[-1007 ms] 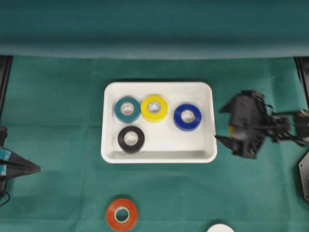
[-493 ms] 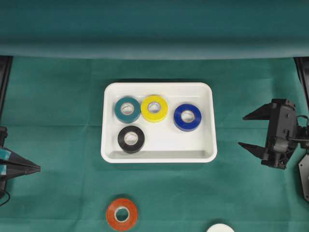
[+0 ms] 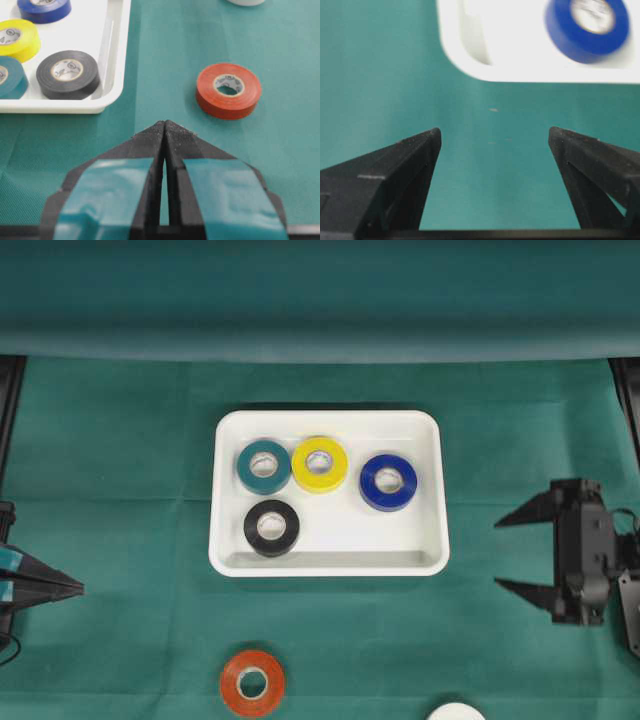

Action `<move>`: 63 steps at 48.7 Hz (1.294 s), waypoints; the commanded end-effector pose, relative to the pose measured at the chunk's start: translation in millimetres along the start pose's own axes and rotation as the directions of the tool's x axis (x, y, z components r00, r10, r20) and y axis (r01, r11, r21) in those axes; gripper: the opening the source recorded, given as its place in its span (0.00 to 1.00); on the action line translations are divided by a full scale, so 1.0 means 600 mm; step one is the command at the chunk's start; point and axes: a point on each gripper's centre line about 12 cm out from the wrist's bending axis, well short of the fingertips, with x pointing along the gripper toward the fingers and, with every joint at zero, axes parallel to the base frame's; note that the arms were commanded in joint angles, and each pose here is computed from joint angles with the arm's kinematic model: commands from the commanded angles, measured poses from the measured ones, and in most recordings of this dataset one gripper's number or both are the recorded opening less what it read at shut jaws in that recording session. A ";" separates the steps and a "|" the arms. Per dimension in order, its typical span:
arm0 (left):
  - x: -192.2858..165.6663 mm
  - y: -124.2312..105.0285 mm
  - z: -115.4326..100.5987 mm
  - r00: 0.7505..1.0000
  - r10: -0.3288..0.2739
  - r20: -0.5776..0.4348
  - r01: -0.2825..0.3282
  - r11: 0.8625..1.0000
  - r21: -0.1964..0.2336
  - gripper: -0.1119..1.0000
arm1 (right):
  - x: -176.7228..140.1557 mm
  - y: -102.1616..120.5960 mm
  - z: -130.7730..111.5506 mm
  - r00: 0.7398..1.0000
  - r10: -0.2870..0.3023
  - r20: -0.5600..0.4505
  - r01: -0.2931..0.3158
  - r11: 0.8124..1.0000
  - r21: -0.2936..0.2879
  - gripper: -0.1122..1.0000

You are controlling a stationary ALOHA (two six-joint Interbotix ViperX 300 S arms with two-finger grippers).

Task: Put the tape into the white case with the right arm.
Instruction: 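Lift the right gripper out of the tray and retract right, then move the right gripper over the red tape roll and grasp it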

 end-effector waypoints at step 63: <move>0.000 0.000 0.008 1.000 0.002 0.012 -0.002 1.000 0.000 0.10 | 0.156 0.145 0.171 0.970 0.241 -0.002 -0.238 0.958 -0.161 0.66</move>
